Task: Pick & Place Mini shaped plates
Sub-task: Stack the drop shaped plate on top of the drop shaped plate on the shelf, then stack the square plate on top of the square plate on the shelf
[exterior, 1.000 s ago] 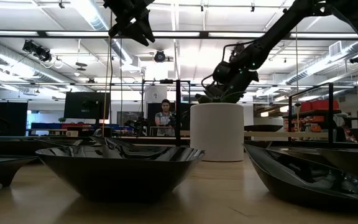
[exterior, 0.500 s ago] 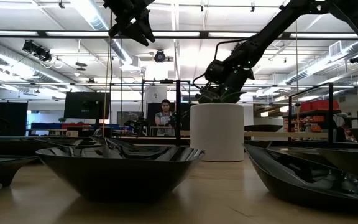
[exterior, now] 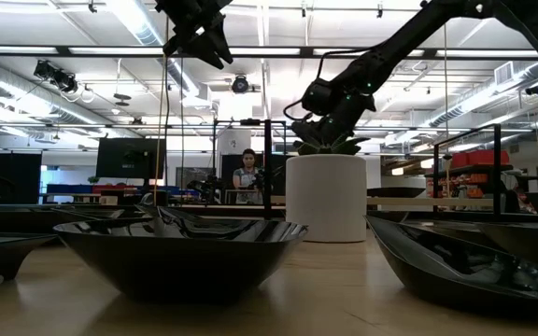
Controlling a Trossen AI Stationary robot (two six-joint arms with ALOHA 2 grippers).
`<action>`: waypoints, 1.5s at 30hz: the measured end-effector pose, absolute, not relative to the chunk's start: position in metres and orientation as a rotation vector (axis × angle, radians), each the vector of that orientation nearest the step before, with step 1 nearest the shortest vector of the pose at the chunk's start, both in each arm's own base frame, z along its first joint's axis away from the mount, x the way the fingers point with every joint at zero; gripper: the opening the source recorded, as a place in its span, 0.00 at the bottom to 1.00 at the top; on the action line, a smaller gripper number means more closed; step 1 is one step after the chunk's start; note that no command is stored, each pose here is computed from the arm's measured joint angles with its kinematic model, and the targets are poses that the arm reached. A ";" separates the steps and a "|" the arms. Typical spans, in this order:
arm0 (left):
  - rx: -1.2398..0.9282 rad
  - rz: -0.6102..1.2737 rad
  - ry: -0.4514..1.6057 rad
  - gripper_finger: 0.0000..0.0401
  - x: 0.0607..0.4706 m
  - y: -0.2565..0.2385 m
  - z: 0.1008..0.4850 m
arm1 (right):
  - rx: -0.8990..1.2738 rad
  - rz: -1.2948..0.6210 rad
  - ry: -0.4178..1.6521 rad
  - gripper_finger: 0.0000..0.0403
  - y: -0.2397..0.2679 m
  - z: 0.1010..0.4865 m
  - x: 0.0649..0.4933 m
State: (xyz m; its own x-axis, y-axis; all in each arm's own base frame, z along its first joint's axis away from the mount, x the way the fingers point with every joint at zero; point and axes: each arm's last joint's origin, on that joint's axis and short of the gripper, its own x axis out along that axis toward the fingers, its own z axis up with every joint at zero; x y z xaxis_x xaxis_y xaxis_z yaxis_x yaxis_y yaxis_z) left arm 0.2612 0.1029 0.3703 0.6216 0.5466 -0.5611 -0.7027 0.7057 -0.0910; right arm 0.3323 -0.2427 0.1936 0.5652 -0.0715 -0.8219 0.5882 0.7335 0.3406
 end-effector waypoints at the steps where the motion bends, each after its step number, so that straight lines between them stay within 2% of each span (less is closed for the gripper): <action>1: -0.317 0.732 0.532 0.34 0.261 0.103 0.370 | 0.640 -0.386 0.885 0.01 -0.243 0.194 0.333; 5: -0.317 0.731 0.532 0.34 0.261 0.103 0.370 | 0.600 -0.336 0.878 0.01 -0.241 0.195 0.336; 15: -0.315 0.734 0.532 0.34 0.261 0.103 0.370 | 0.533 -0.373 0.871 0.01 -0.242 0.201 0.334; 23: -0.305 0.733 0.553 0.34 0.260 0.103 0.369 | 0.434 -0.389 0.858 0.01 -0.222 0.255 0.312; 32: -0.303 0.740 0.682 0.34 0.253 0.100 0.360 | 0.381 -0.280 1.048 0.00 -0.154 0.284 0.293; 41: -0.294 0.662 0.827 0.34 0.248 0.087 0.351 | 0.464 -0.171 1.115 0.00 -0.055 0.273 0.261; 45: -0.271 0.609 0.832 0.34 0.253 0.073 0.351 | 0.458 -0.040 1.144 0.00 -0.007 0.266 0.245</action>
